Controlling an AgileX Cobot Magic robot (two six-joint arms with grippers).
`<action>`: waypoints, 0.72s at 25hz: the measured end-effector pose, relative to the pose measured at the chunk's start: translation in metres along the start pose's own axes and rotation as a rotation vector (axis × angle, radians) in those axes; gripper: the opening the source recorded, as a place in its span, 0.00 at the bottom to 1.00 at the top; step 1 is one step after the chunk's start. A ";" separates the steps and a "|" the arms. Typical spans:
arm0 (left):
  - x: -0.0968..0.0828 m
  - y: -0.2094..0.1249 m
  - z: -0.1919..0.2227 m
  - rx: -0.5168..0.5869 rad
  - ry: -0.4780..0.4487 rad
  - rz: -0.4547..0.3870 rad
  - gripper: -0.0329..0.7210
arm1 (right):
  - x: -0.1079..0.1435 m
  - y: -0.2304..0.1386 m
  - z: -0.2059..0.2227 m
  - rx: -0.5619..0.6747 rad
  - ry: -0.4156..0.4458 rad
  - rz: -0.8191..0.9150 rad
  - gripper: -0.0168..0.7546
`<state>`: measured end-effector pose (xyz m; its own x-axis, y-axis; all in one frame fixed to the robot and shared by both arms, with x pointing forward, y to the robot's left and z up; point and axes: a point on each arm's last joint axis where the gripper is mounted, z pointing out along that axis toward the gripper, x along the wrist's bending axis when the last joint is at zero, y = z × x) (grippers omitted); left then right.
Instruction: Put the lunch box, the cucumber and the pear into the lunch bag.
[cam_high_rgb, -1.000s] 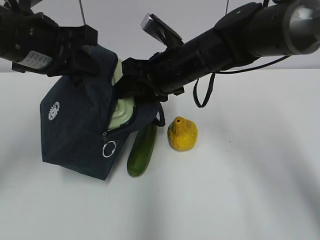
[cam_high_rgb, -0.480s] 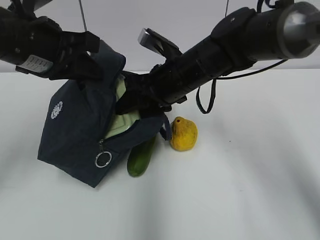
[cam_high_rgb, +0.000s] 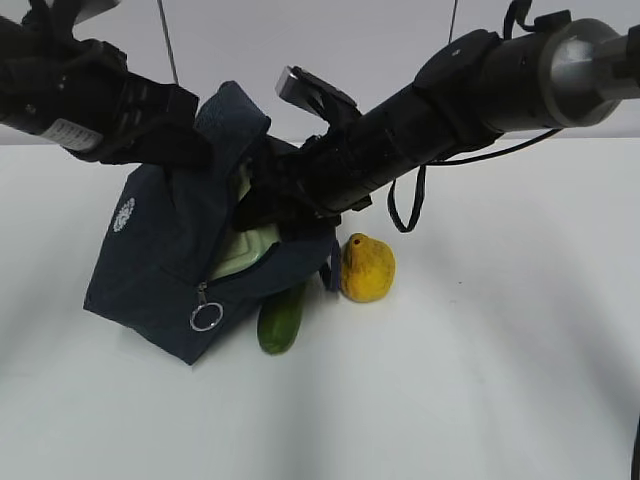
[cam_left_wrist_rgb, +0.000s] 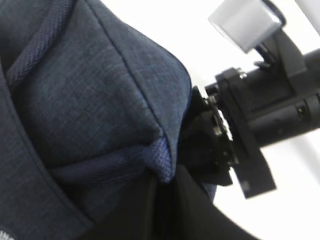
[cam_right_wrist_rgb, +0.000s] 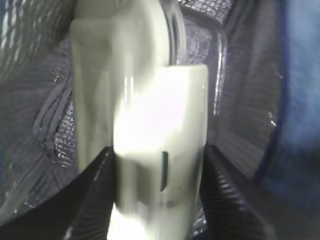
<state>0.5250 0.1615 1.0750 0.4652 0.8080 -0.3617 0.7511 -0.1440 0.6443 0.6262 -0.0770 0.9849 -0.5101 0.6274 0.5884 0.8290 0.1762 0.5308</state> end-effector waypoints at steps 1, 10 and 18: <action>-0.001 0.000 0.000 0.003 -0.006 0.006 0.05 | -0.001 0.001 0.000 -0.009 -0.008 -0.002 0.52; -0.002 -0.001 0.000 0.009 -0.022 0.030 0.05 | -0.012 -0.001 0.001 0.004 -0.123 -0.057 0.52; -0.005 0.001 0.000 -0.010 -0.051 0.045 0.05 | -0.009 0.004 0.001 -0.054 -0.082 -0.010 0.52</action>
<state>0.5234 0.1576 1.0772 0.5216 0.7706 -0.3663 0.7245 -0.1733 0.6671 0.6346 -0.0808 0.9817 -0.4963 0.6859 0.5322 0.8091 0.1433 0.5699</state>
